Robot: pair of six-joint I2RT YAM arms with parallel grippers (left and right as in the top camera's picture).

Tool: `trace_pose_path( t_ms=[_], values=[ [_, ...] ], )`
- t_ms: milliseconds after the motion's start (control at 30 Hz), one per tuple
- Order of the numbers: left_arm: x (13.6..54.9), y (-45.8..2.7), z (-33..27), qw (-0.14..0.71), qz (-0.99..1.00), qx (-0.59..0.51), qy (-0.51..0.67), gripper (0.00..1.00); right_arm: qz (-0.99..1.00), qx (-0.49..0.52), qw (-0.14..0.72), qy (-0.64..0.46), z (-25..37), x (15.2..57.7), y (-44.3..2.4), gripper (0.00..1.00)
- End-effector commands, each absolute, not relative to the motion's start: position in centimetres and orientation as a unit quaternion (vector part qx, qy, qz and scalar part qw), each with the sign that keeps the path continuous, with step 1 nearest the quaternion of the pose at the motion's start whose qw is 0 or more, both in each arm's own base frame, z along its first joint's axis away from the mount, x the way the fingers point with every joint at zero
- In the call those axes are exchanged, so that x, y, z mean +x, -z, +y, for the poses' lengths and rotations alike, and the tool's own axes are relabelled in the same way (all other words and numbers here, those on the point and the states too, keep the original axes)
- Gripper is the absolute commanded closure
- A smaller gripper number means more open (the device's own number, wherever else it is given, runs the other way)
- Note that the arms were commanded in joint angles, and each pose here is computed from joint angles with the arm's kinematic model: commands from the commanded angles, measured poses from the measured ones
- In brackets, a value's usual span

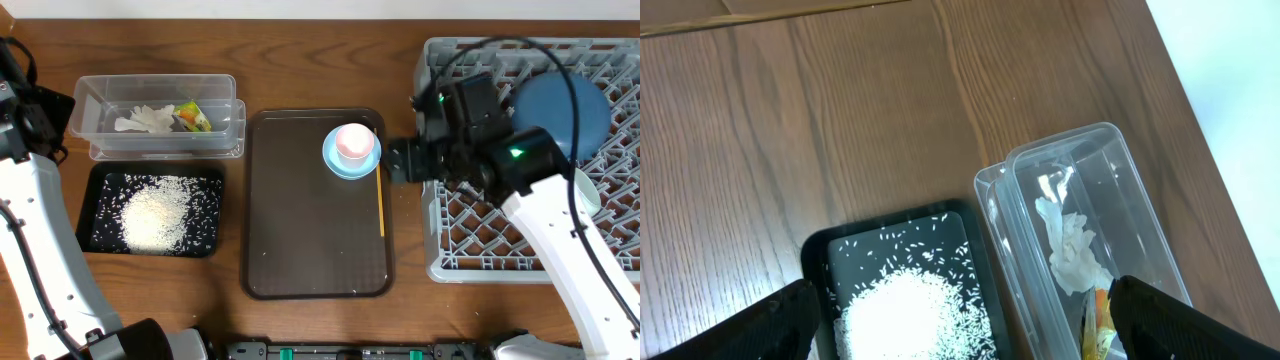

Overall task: Sort waste into correct bins and load items into the dishwasher rack
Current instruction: 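Move the right gripper to the pink cup on the blue saucer, then grasp the pink cup rim with the right gripper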

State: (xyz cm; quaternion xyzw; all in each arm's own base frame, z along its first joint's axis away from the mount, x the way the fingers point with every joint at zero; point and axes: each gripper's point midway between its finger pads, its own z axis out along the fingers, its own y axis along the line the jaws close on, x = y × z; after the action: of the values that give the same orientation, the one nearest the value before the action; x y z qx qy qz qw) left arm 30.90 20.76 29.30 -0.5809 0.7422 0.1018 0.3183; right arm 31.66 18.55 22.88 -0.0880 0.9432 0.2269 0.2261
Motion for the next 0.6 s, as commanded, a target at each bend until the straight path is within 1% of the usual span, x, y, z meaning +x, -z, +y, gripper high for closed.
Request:
trace_pose_path(
  t_ms=[0,100,167,233,400,567],
  values=[
    [30.7,-29.3,21.1,0.317,0.739,-0.584,-0.109,0.05,0.913,-0.142,0.232,-0.305,22.6,31.1,-24.8,0.03],
    [30.7,-29.3,21.1,0.317,0.739,-0.584,-0.109,0.05,0.916,-0.112,0.267,-0.278,23.2,32.9,-24.7,0.02],
    [30.7,-29.3,21.1,0.317,0.739,-0.584,-0.109,0.05,0.923,-0.087,0.287,-0.24,22.9,34.4,-23.8,0.01],
    [30.7,-29.3,21.1,0.317,0.739,-0.584,-0.109,0.05,0.927,-0.084,0.291,-0.22,23.2,35.5,-22.6,0.01],
    [30.7,-29.3,21.1,0.317,0.739,-0.584,-0.109,0.05,0.939,-0.121,0.245,-0.209,24.8,36.8,-19.6,0.02],
    [30.7,-29.3,21.1,0.317,0.739,-0.584,-0.109,0.05,0.95,-0.149,0.211,-0.176,26.2,38.4,-18.6,0.02]
  ],
)
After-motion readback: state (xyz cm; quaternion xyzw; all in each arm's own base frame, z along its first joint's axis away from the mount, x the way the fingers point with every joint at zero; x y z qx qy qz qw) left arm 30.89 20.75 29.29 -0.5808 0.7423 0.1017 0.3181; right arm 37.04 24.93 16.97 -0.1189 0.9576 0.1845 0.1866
